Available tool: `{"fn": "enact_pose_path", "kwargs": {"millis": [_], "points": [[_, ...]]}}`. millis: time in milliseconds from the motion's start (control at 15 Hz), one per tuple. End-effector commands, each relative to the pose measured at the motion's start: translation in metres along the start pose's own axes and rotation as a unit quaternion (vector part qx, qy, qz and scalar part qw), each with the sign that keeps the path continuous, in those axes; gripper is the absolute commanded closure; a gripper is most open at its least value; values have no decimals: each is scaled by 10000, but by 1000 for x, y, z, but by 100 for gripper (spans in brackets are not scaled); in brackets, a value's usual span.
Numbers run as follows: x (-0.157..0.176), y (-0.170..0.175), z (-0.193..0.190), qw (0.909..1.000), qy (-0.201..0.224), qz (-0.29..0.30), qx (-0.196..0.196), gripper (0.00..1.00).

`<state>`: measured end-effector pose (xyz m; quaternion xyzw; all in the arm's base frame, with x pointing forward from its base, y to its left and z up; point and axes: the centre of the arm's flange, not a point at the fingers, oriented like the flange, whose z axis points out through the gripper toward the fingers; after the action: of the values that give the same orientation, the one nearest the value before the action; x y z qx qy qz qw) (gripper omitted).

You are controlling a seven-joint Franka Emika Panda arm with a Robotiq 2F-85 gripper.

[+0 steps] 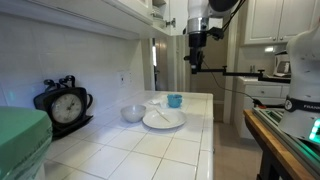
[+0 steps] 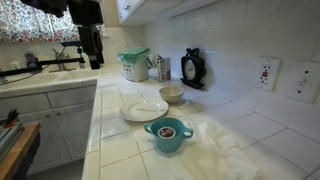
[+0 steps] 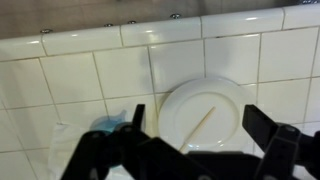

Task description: Remove the container from the blue cup and put it on the countertop

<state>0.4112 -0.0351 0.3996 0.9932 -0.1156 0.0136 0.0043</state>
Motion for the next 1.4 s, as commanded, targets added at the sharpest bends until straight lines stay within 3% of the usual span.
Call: {"fn": "enact_pose_path", "kwargs": {"millis": [0, 267, 600, 1333], "points": [[23, 35, 24, 9982, 103, 595, 68, 0], [47, 88, 43, 9920, 187, 1231, 218, 0], [78, 135, 76, 9855, 144, 1688, 114, 0], [138, 165, 144, 9780, 110, 2082, 107, 0]]}}
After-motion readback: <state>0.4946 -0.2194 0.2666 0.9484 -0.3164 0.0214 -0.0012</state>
